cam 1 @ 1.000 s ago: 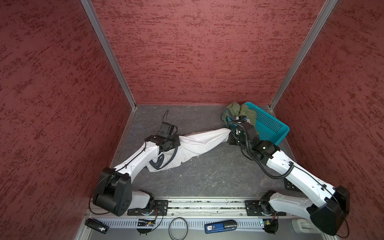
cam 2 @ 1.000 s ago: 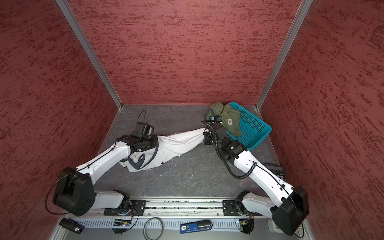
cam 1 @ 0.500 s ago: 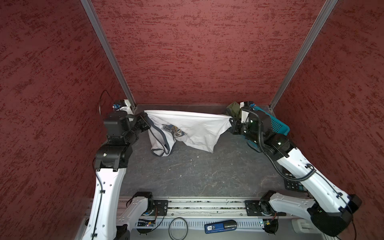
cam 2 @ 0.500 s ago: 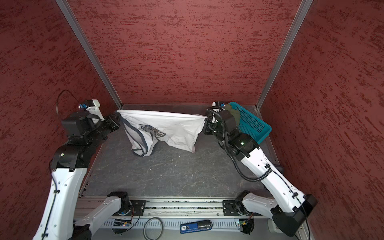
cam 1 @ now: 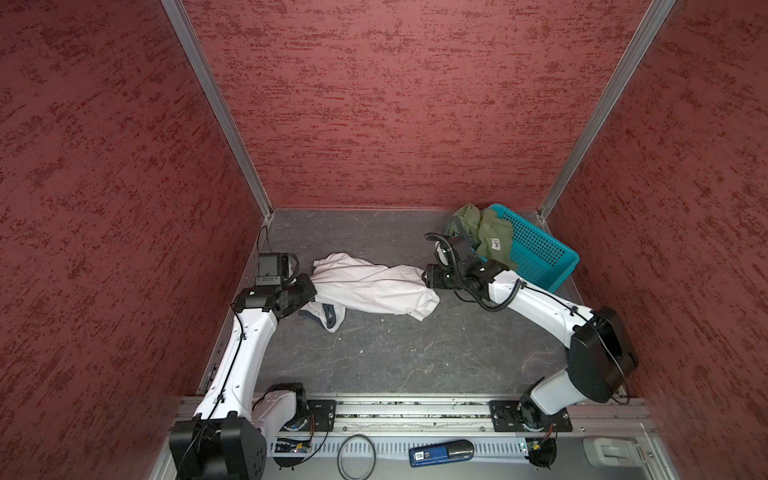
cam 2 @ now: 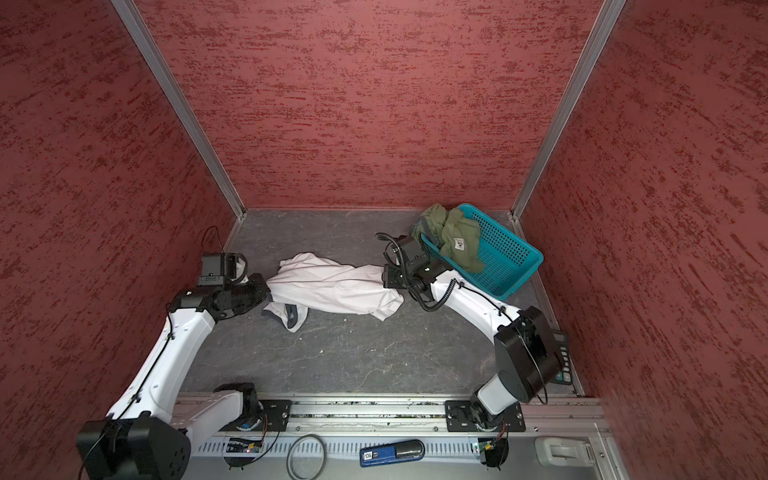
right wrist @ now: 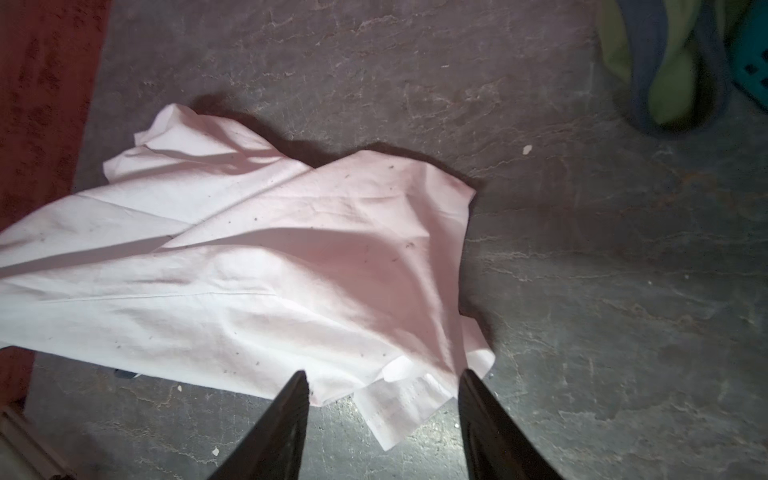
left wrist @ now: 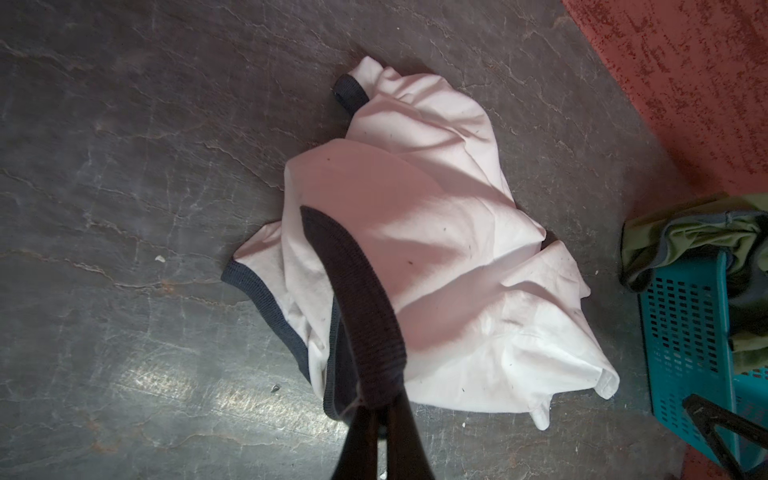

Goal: Fold and stack the tank tops

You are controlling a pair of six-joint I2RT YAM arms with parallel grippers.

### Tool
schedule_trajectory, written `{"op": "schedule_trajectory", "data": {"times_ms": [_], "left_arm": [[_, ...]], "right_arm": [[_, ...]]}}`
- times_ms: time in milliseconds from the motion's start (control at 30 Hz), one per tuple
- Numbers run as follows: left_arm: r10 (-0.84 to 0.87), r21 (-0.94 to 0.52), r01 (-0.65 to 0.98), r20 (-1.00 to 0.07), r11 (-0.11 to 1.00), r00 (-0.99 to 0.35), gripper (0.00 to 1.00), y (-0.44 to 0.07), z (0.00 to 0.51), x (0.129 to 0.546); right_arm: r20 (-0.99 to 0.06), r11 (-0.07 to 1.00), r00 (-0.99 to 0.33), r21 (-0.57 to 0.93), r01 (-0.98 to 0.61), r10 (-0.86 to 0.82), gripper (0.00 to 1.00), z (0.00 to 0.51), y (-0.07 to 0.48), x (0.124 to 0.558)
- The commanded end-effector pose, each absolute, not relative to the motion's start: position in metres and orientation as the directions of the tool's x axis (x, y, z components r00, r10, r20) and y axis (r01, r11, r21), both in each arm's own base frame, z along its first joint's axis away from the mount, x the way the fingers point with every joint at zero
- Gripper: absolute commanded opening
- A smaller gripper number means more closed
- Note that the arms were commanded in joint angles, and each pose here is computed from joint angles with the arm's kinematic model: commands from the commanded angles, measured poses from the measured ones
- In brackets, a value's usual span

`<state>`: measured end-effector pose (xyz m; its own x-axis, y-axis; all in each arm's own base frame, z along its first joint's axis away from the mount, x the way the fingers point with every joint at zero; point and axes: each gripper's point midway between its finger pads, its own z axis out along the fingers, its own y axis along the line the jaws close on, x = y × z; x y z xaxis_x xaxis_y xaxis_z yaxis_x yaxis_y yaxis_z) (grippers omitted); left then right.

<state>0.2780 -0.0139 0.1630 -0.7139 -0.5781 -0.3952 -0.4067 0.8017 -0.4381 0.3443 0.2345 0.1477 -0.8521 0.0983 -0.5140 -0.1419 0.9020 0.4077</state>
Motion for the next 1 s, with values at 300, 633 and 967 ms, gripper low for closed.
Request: {"op": "schedule_trajectory", "data": {"times_ms": [300,633,967], "left_arm": [[-0.607,-0.462,-0.425,-0.381,0.778,-0.697,0.00,-0.012,0.155,0.278],[-0.613,-0.460,-0.433,-0.382,0.775,-0.692,0.00,-0.010,0.157,0.277],[-0.617,-0.466,-0.433,-0.385,0.772,-0.686,0.00,-0.010,0.163,0.275]], "right_arm": [[-0.412,0.687,-0.861,0.719,-0.106,0.298,0.53,0.125,0.233,0.335],[-0.365,0.657,-0.884,0.748,-0.094,0.290,0.41,0.095,0.246,0.341],[-0.404,0.710,-0.869,0.698,-0.090,0.287,0.22,0.096,0.238,0.346]]}}
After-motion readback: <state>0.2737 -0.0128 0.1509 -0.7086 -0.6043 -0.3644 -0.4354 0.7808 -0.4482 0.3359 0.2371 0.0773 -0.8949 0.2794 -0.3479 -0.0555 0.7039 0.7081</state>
